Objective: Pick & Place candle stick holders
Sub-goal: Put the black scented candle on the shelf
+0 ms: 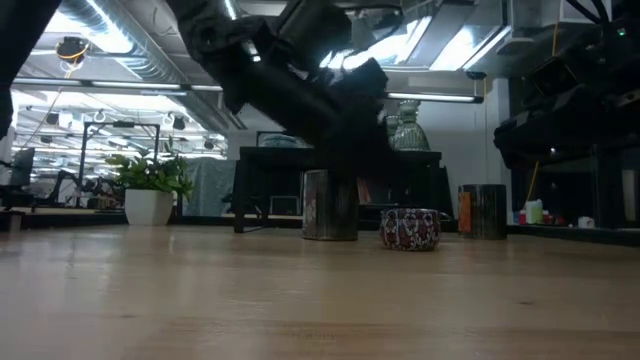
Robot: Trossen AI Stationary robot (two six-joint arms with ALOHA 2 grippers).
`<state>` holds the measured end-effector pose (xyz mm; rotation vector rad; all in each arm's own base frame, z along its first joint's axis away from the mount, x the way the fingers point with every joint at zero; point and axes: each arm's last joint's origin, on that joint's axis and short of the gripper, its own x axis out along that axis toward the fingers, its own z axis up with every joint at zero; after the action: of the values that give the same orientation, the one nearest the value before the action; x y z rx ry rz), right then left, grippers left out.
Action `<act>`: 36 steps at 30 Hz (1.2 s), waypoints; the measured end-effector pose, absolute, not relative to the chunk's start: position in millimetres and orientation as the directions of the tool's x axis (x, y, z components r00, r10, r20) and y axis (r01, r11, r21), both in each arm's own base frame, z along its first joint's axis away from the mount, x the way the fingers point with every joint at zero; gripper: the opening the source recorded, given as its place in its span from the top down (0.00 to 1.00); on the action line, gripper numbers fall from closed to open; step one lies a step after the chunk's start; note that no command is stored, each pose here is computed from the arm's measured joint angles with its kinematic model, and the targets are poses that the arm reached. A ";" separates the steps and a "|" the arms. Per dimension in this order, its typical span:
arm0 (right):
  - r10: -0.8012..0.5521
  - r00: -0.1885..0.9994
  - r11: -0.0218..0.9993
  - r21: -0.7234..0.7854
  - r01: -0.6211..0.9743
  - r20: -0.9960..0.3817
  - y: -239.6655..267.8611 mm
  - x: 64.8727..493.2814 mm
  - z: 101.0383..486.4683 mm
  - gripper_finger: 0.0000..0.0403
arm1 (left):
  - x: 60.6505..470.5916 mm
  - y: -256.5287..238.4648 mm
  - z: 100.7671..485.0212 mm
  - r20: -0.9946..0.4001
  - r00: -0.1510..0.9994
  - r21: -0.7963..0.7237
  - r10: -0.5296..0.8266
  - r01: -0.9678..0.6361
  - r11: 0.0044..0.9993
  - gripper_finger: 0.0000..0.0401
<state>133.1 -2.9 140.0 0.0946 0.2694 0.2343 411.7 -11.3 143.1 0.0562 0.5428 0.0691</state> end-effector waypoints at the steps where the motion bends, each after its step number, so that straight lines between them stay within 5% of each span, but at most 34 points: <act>1: 0.242 0.936 0.968 0.124 -0.216 -0.255 -2.9 133.0 139.7 0.67 | 412.5 -11.9 139.2 -0.511 0.855 0.100 0.088 -0.042 0.994 0.15; 21: 0.242 0.935 0.968 0.126 -0.216 -0.259 -2.9 132.9 139.3 0.67 | 408.8 -15.8 150.6 -0.508 0.860 0.154 0.041 0.044 0.987 0.15; 36: 0.242 0.933 0.968 0.128 -0.215 -0.266 -2.9 132.7 138.6 0.67 | 436.4 -33.0 178.4 -0.631 0.771 0.207 0.090 0.055 0.977 0.20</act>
<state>132.7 -2.9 138.6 0.0975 0.2838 0.2339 436.4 -33.0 178.4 0.2192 0.6923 0.0188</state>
